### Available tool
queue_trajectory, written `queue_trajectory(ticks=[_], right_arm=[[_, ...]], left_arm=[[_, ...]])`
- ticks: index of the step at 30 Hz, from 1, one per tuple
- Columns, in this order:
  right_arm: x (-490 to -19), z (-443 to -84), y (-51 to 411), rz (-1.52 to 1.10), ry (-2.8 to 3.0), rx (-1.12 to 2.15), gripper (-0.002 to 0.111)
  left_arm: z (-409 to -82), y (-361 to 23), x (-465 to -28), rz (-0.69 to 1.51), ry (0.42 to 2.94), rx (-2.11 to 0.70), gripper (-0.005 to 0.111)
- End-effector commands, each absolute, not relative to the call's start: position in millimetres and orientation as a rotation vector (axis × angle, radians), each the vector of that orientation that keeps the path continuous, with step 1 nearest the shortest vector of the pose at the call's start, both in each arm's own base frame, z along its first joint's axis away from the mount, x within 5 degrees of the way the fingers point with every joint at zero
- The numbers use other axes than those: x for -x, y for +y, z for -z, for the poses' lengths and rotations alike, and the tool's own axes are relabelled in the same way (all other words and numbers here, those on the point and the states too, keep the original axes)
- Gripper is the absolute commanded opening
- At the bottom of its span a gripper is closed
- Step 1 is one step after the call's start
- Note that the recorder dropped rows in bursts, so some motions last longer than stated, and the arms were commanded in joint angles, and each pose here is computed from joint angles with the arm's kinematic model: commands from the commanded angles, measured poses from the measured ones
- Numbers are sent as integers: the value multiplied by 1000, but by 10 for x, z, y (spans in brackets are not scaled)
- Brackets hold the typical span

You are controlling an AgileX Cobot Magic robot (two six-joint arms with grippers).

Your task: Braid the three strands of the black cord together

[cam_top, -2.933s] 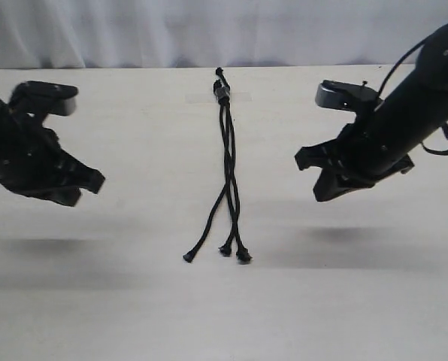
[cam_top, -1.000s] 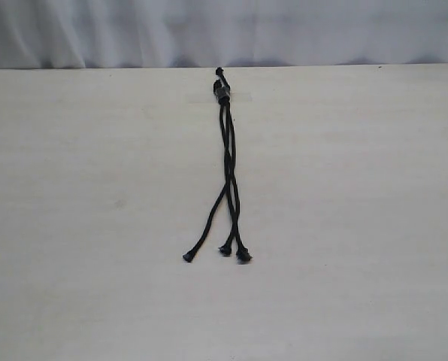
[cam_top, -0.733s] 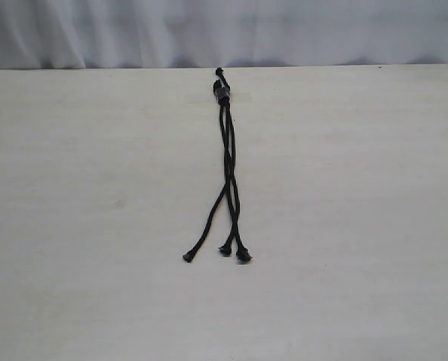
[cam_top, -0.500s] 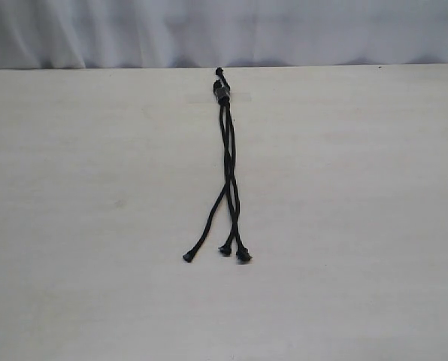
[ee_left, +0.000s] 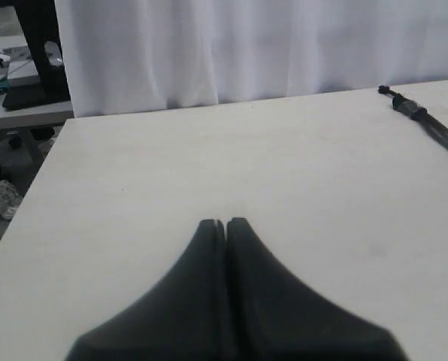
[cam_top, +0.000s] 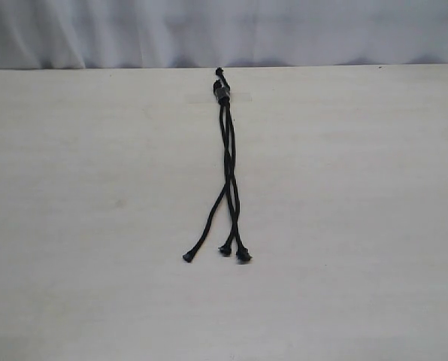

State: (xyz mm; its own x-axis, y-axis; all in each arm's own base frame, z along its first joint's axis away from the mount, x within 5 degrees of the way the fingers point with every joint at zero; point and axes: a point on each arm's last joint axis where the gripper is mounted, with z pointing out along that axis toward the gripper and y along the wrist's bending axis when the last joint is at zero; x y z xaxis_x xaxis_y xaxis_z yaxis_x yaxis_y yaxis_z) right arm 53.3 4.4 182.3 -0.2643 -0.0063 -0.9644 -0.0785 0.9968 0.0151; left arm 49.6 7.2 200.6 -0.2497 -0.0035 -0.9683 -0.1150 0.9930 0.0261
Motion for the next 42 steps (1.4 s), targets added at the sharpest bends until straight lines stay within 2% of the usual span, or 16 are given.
queue_trajectory(ticks=[1, 7, 42], right_arm=[[-533, -1822, 43, -61, 1827, 70, 4], [-533, -1822, 43, -61, 1827, 70, 4], [-533, -1822, 43, -61, 1827, 70, 4]], left_arm=[[-1932, 71, -505, -93, 1833, 98, 0], [-1802, 57, -526, -56, 1847, 115, 0], [-1830, 46, -535, -21, 1813, 134, 0]])
